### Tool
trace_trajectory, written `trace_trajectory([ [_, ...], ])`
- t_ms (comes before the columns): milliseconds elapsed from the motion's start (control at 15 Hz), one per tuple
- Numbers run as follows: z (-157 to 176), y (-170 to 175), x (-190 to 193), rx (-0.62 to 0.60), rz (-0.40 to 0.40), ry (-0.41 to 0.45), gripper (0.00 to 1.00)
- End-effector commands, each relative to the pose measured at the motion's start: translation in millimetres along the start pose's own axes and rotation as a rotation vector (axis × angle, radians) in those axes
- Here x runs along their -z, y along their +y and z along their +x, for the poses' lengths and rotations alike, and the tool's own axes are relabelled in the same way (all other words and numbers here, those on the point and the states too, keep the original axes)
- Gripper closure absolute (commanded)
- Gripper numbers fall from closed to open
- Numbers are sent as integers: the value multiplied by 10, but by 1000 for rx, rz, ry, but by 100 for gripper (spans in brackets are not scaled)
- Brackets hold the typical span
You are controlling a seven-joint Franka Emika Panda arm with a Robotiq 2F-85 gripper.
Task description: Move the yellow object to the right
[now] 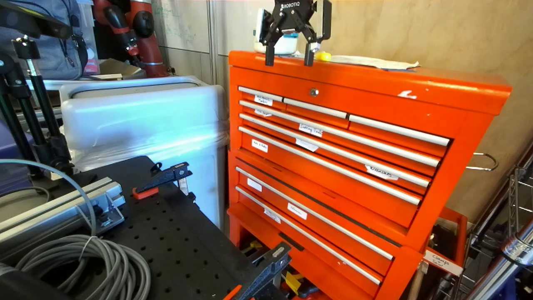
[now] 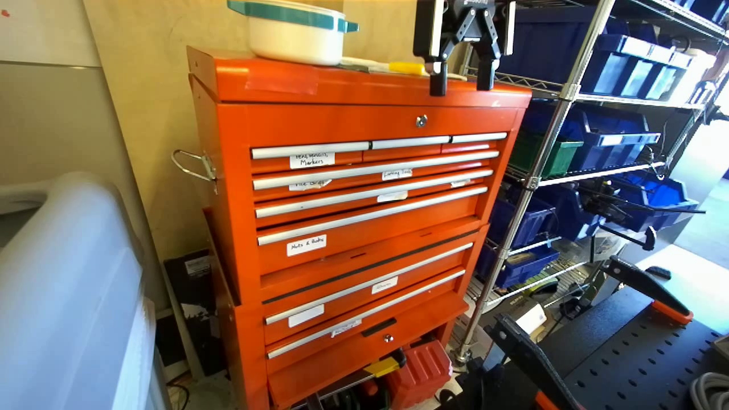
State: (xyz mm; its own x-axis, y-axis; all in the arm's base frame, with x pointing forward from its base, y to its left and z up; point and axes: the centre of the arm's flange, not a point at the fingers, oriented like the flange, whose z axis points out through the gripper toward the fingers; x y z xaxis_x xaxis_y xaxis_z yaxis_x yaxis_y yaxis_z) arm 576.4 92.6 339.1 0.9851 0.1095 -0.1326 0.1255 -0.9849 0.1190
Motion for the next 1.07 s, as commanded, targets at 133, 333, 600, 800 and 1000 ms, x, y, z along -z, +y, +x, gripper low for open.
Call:
trace_trajectory([
  [133,336,19,249,85,-6,54,0],
  [333,467,85,375,146,-43,87,0],
  [600,633,152,375,225,-112,157,0],
  [800,774,161,297,267,-112,185,0],
  [1000,897,205,239,274,-66,206,0],
])
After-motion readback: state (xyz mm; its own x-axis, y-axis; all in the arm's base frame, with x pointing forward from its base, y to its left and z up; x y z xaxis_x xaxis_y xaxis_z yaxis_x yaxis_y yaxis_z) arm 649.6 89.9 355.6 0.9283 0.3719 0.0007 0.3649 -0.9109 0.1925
